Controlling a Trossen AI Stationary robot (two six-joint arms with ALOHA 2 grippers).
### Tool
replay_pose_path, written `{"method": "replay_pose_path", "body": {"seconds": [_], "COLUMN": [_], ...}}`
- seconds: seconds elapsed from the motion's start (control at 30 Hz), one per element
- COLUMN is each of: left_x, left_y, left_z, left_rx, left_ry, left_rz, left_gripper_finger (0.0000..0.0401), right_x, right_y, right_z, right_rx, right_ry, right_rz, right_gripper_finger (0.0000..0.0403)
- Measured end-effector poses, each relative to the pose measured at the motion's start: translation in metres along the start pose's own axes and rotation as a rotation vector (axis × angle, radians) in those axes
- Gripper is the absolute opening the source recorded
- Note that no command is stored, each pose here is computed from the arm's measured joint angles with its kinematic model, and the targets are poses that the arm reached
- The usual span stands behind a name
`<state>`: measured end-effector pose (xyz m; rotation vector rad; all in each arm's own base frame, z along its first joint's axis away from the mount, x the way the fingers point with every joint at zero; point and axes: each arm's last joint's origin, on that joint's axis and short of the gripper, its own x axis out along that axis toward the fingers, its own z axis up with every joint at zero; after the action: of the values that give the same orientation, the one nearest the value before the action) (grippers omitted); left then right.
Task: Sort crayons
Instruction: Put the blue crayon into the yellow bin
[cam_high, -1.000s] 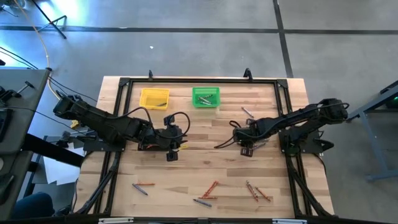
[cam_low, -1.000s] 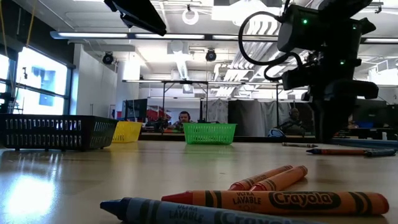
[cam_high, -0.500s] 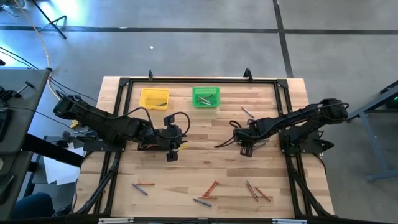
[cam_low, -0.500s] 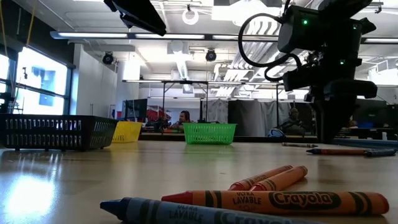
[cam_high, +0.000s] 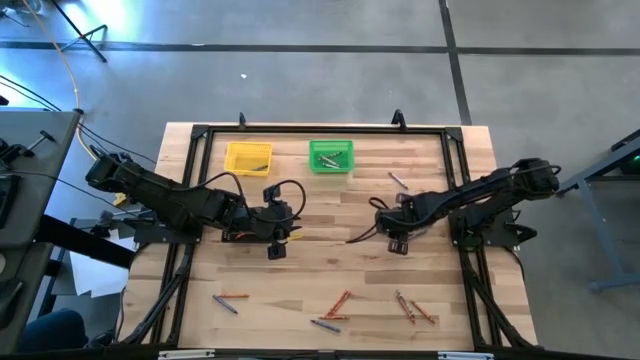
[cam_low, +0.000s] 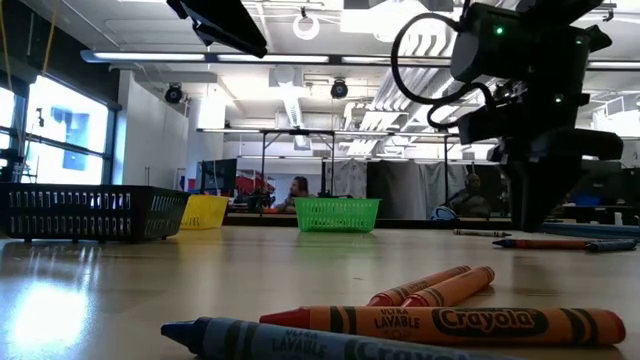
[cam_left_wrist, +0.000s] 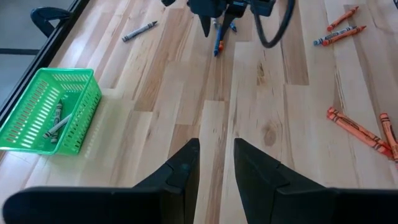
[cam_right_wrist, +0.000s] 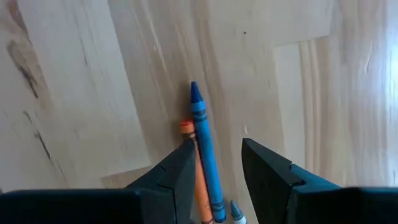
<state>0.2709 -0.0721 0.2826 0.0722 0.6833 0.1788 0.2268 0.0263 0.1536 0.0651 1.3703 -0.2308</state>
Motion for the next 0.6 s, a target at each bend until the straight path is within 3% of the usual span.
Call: {"method": "replay_pose_path", "body": {"seconds": [0.17,0.6], "left_x": [0.0000,0.0000], "left_y": [0.0001,0.0000], "left_z": [0.0000,0.0000], "left_rx": [0.000,0.000], "left_ry": [0.000,0.000], "left_rz": [0.000,0.000], "left_gripper_finger": [0.0085,0.0085], "right_x": [-0.0002,-0.0002], "right_y": [0.0008,0.0007], "right_z": [0.0000,-0.0003], "right_rx": [0.072,0.046], "right_ry": [-0.010,-0.016], "right_rz": [-0.017,-0.042], "right_gripper_finger": [0.0123,0.0123]}}
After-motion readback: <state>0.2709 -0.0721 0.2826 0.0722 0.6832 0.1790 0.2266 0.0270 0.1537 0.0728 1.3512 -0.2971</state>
